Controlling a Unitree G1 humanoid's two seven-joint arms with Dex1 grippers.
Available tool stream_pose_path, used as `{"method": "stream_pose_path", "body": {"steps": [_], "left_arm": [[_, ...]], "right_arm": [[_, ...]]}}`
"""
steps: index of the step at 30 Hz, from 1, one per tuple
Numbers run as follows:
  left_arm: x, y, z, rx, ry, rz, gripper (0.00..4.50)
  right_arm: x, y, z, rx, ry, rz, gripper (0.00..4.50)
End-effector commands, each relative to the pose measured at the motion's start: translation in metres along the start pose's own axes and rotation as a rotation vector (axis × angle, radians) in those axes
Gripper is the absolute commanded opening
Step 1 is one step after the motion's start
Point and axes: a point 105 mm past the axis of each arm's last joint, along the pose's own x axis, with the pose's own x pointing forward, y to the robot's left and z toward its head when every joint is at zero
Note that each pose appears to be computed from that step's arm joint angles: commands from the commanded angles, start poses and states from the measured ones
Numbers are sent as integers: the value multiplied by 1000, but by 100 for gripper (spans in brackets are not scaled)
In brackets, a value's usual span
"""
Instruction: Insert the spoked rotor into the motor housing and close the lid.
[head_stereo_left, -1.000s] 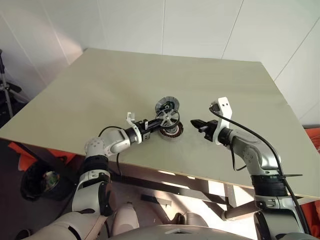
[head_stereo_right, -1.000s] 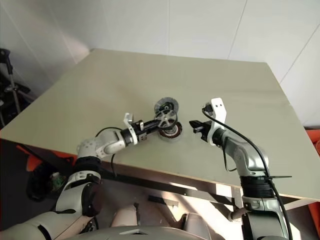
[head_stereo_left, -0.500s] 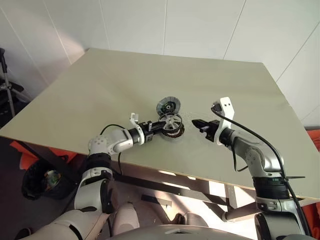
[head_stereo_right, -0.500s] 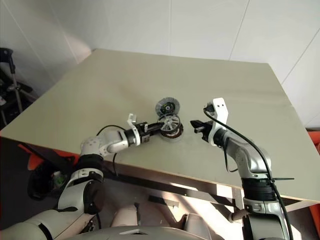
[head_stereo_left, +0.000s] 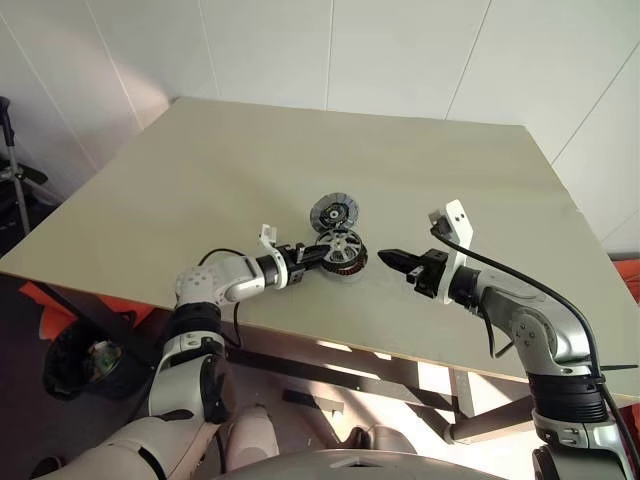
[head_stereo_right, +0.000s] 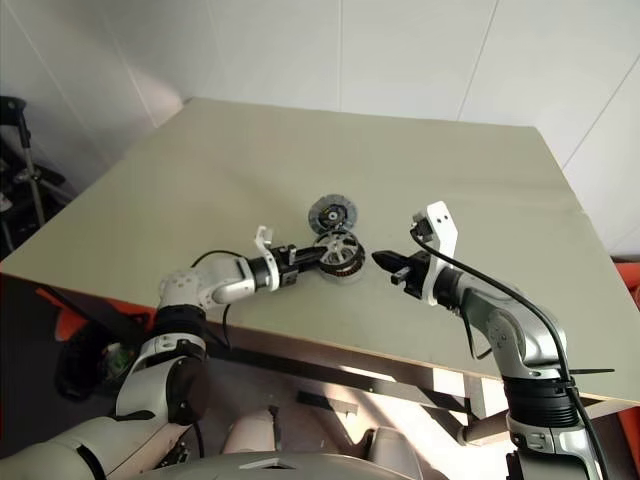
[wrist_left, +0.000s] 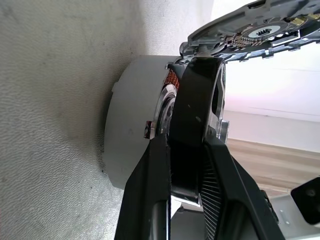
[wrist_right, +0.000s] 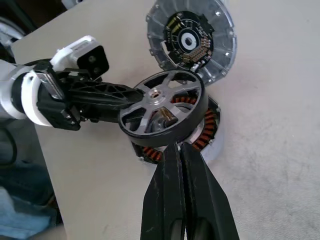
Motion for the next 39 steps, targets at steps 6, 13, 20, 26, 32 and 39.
{"method": "stream_pose_path", "body": {"steps": [6, 13, 20, 26, 32, 39], "left_arm": [[-4, -2, 11, 35, -22, 42, 43], [-3, -16, 3, 73, 45, -8, 43], [-1, -29, 0, 93, 79, -69, 43], [0, -29, -1, 83, 84, -77, 43], [4, -26, -1, 69, 78, -62, 43], [8, -24, -1, 61, 73, -51, 43]], "right_arm": [[-2, 9, 15, -39, -57, 31, 0], [2, 10, 13, -36, -62, 33, 0], [4, 12, 12, -31, -67, 28, 0], [3, 12, 11, -30, -71, 25, 0], [4, 12, 13, -35, -77, 22, 0], [4, 12, 14, -36, -81, 21, 0]]}}
